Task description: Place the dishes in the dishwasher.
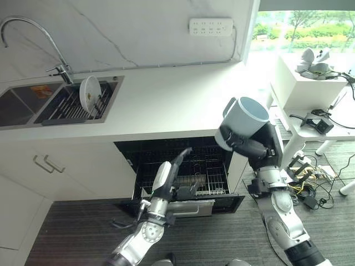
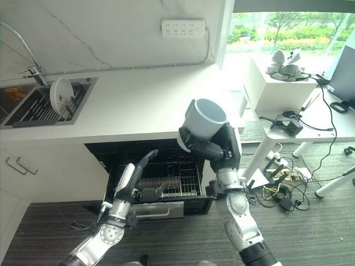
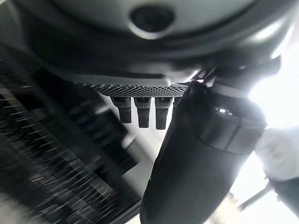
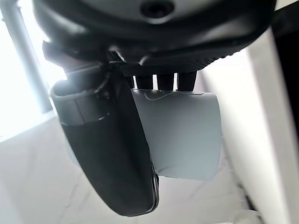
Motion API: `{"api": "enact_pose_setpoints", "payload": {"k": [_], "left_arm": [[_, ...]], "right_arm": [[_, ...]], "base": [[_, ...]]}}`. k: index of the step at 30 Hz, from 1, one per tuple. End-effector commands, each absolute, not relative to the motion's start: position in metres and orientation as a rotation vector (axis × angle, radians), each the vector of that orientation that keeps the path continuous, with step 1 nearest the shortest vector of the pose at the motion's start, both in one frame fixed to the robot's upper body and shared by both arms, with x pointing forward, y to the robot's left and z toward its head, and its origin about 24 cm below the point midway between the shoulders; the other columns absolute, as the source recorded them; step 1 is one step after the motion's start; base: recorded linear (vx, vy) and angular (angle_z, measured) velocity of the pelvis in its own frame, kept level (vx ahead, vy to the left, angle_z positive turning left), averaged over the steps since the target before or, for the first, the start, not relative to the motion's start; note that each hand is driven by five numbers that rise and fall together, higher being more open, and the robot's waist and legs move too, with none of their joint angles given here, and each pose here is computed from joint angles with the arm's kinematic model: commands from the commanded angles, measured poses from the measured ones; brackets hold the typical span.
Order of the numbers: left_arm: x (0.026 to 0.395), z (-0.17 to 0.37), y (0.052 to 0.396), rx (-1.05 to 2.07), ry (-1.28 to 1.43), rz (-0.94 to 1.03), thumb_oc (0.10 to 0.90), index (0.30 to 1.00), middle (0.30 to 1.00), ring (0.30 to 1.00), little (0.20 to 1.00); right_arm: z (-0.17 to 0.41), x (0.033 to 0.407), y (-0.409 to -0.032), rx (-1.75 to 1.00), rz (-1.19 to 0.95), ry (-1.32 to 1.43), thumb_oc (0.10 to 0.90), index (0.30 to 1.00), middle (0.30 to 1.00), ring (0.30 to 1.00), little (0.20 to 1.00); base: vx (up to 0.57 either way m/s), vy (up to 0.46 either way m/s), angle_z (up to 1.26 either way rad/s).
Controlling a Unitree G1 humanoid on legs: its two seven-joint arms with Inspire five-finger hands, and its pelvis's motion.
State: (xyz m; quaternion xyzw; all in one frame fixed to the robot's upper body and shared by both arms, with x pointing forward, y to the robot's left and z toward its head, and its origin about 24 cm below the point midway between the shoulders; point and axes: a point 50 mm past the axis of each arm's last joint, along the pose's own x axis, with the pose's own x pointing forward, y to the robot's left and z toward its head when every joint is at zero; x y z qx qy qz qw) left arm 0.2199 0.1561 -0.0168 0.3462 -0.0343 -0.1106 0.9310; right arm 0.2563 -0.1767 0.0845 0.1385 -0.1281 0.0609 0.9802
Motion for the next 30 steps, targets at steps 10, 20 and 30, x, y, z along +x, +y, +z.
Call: {"api": "enact_pose_setpoints", "payload": {"k": [10,20,30], "left_arm": [[0.238,0.019,0.219,1.015,-0.214,-0.205,0.8,0.9,0.9,0.9,0.9],[0.24,0.028,0.241,1.191,-0.316,-0.002,0.8,0.9,0.9,0.9,0.9],[0.243,0.03,0.237,1.31,-0.323,-0.201,0.8,0.9,0.9,0.9,0.9]], "right_arm": [[0.12,0.278,-0.193,0.08,0.357,-0.359,0.4,0.3,0.3,0.3,0.3],[0.111,0.291,-0.191,-0.044,0.4,-0.262,0.4,0.3,0.3,0.3,0.3],[0.086,0.305,-0.197,-0.243,0.419,-0.095,0.4,0.3,0.3,0.3,0.3]], "base": [[0.02,0.033,0.04],[0.02,-0.004,0.14],[0.03,-0.006,0.07]]}}
